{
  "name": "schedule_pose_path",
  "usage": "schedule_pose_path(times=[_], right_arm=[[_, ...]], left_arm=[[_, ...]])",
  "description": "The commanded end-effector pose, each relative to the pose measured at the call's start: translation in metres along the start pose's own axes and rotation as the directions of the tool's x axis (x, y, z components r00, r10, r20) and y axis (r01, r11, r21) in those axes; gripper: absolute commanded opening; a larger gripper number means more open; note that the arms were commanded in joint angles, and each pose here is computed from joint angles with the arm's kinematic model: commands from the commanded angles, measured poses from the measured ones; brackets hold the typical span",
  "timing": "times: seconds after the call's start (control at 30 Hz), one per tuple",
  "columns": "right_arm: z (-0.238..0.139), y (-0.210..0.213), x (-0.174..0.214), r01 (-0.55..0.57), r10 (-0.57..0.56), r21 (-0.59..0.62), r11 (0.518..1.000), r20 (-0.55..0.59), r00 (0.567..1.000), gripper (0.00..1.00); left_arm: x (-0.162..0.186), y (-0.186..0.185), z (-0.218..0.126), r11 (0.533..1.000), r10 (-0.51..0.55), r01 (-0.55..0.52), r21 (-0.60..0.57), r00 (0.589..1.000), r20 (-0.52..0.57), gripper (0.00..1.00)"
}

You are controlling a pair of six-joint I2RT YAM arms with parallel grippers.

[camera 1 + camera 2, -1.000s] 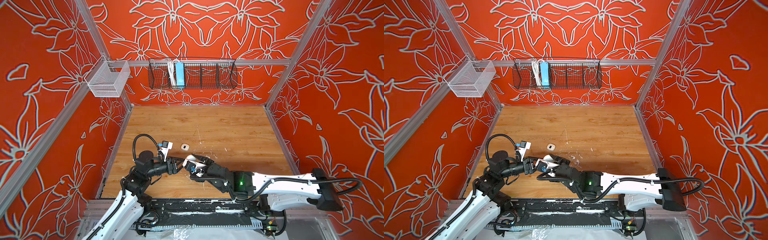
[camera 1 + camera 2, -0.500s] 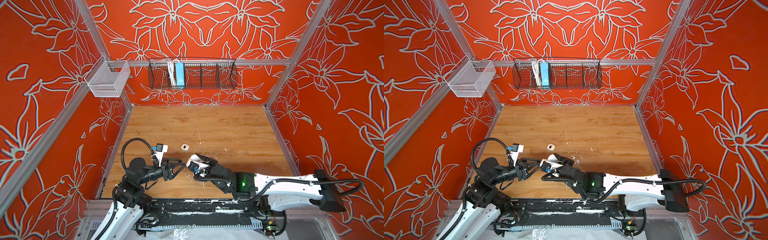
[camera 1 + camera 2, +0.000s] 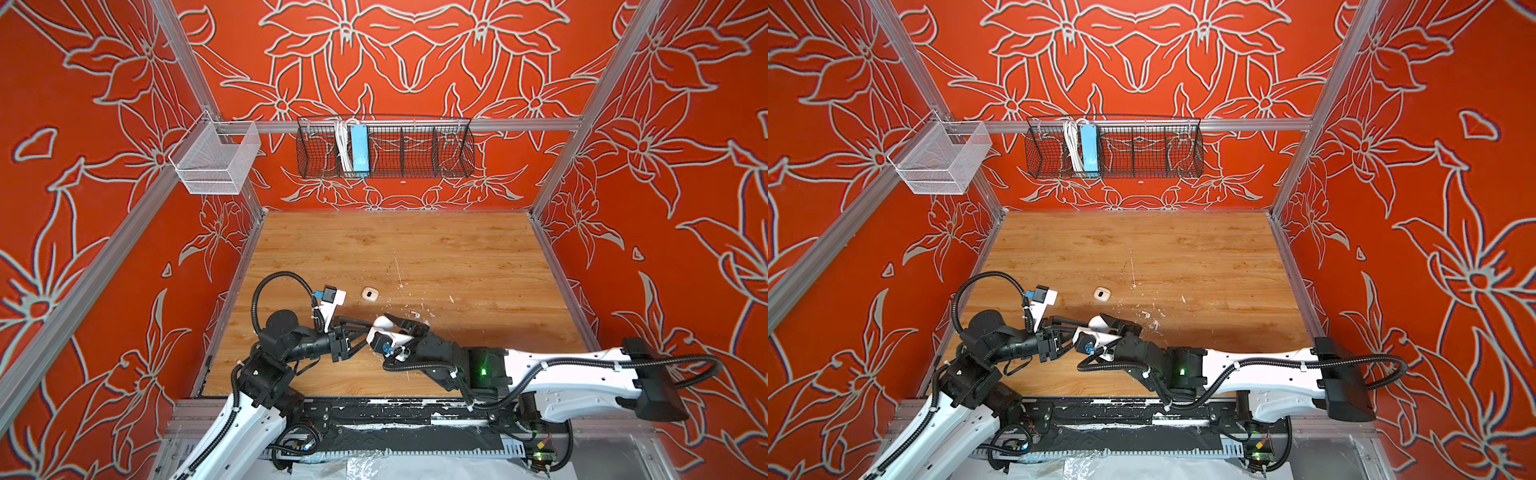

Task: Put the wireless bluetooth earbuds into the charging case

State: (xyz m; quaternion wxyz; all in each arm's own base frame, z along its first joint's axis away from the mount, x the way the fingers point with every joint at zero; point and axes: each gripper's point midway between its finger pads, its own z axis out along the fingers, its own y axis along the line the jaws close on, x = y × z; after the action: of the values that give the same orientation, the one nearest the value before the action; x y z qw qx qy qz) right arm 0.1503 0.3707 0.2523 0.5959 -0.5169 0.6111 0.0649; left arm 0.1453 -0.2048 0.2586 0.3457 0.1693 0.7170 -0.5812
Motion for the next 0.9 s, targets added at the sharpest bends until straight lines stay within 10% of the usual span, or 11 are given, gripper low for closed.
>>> schedule_pose_path(times=[0.0, 0.87], right_arm=[[0.0, -0.006, -0.021, -0.007, 0.006, 0.014, 1.0, 0.042, 0.999, 0.37], [0.002, -0.011, -0.029, -0.031, 0.029, 0.04, 0.999, 0.05, 0.998, 0.39]], left_arm=[[-0.002, -0.01, 0.003, 0.998, 0.046, -0.046, 0.037, 0.999, -0.009, 0.51], [0.004, -0.008, 0.014, 0.997, 0.065, -0.063, 0.035, 0.997, -0.049, 0.0]])
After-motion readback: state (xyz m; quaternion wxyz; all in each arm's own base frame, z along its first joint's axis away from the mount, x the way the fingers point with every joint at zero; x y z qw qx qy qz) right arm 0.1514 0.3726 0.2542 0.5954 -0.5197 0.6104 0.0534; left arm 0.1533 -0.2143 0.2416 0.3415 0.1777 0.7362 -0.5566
